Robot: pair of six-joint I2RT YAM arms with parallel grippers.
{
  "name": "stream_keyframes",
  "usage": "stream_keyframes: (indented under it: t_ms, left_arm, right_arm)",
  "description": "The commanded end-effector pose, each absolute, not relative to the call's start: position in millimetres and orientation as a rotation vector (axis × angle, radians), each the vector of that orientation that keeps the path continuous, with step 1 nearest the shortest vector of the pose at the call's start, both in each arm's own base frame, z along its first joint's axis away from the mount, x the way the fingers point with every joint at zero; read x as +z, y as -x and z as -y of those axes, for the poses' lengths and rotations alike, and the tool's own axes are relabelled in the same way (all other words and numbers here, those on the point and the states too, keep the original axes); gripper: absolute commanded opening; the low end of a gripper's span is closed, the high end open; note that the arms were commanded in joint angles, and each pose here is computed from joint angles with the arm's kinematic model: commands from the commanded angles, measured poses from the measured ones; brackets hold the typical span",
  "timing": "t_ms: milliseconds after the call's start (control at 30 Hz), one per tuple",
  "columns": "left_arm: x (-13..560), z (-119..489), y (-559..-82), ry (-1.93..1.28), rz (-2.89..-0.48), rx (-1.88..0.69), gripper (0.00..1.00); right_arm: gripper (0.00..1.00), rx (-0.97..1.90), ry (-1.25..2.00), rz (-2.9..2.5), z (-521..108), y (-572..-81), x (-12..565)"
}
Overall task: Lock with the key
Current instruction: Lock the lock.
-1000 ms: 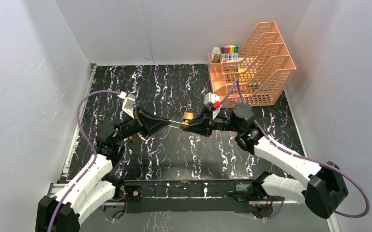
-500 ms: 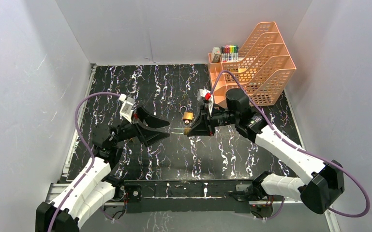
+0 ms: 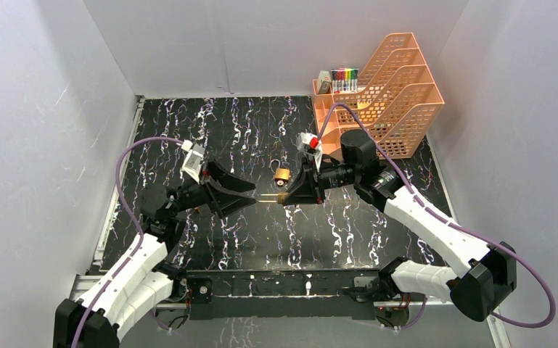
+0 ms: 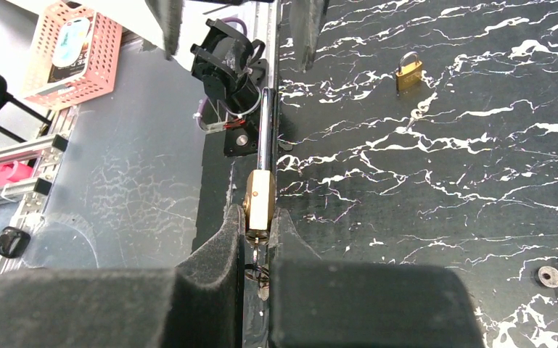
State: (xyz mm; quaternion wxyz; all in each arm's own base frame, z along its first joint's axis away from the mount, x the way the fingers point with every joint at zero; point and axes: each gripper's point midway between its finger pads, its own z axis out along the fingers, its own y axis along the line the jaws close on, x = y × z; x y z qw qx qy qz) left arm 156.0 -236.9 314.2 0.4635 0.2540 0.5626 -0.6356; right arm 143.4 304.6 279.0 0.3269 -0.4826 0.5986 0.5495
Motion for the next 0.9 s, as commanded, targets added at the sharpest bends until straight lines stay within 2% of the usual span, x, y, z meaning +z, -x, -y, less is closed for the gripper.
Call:
stream_keyframes:
  t_ms: [0,67,167,300,400,533,667,733,833,867]
  left_arm:
    - [323,239,-151,-0.671,-1.351,-1.573,0.54]
    - [322,239,-150,-0.682,-1.356,-1.583,0.42]
    - [321,240,-146,-0.702,-1.36,-1.595,0.3]
    - [319,240,-145,-0.709,-1.366,-1.602,0.26]
    - [316,240,-144,-0.716,-1.38,-1.613,0.3]
    - [309,241,-144,-0.703,-1.407,-1.629,0.51]
    - [305,242,-146,-0.699,-1.421,-1.633,0.51]
    - [306,242,-145,-0.71,-1.417,-1.633,0.47]
    - [305,243,-145,-0.719,-1.418,-1.635,0.18]
    - [305,243,-145,-0.72,-1.421,-1.637,0.13]
  right_arm:
    - [0.0,1.452,1.298,-1.443,-304,-138,312]
    - [0.0,1.458,1.3,-1.444,-305,-138,311]
    - [0.0,1.466,1.301,-1.445,-305,-138,311]
    - [0.0,1.473,1.301,-1.442,-306,-139,312]
    - [0.0,1.474,1.3,-1.446,-307,-140,312]
    - [0.0,1.484,1.303,-1.446,-307,-140,312]
    - [0.0,1.494,1.303,-1.451,-309,-141,312]
    - [0.0,1.498,1.305,-1.452,-309,-141,312]
    - [0.0,1.503,1.306,-1.454,-310,-142,312]
    - [0.0,1.505,1.305,-1.455,-311,-142,312]
